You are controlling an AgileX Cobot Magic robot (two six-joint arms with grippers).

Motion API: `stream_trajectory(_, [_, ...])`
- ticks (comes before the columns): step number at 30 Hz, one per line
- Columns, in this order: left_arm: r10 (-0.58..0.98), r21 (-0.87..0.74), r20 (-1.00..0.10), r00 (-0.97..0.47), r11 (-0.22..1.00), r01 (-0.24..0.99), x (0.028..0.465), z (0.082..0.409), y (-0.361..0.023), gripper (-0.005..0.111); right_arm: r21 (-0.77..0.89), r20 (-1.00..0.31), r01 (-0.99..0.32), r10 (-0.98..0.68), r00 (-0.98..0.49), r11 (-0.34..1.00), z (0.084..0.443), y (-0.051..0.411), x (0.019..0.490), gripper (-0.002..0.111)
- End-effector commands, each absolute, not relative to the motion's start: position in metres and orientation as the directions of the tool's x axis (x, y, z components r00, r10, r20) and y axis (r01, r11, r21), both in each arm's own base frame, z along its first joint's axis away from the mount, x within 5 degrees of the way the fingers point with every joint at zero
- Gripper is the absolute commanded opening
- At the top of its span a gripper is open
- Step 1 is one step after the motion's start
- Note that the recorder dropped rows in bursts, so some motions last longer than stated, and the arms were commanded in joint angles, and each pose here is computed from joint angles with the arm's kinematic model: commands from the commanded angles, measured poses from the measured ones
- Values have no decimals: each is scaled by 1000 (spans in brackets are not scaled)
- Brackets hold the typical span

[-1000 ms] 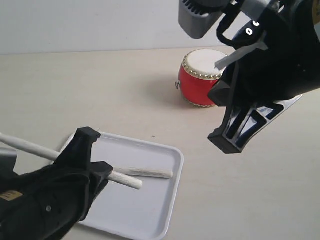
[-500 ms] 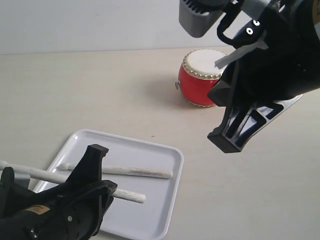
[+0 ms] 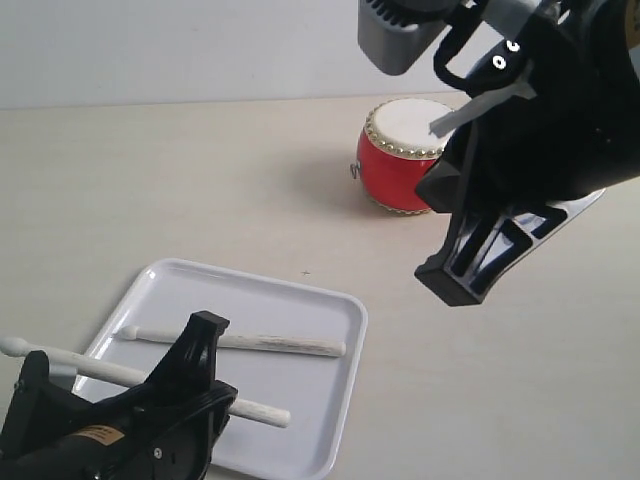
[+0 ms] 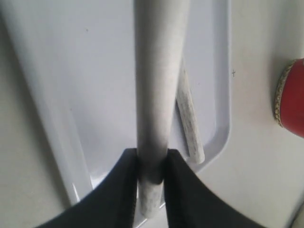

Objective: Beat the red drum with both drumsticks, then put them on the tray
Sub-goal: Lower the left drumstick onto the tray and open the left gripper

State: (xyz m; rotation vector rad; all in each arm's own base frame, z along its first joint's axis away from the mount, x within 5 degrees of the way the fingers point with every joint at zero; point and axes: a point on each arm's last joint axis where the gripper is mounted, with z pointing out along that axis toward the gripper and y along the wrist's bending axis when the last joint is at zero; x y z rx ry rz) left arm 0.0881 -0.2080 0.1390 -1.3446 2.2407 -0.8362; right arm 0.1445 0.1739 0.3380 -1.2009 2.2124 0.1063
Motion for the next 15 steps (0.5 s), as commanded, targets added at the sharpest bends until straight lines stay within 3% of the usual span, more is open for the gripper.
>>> stream_trajectory(1, [-888,-678,-18,-459,348,-647,88,138,-211,0,-212,-559,-782,-729,-395,587,340,172,143,5])
stream_trajectory(5, [-897,-687,-29,-442,339,-643,89,137,-210,1,-212,-559,-782,-729,-395,587,340,172,143,5])
stream_trajectory(12, [-901,-695,-44,-433,339,-634,91,137,-209,32,-212,-559,-782,-729,-395,587,340,172,143,5])
stream_trajectory(15, [-903,-695,-40,-429,333,-637,91,137,-209,38,-212,-553,-782,-731,-399,587,340,172,143,5])
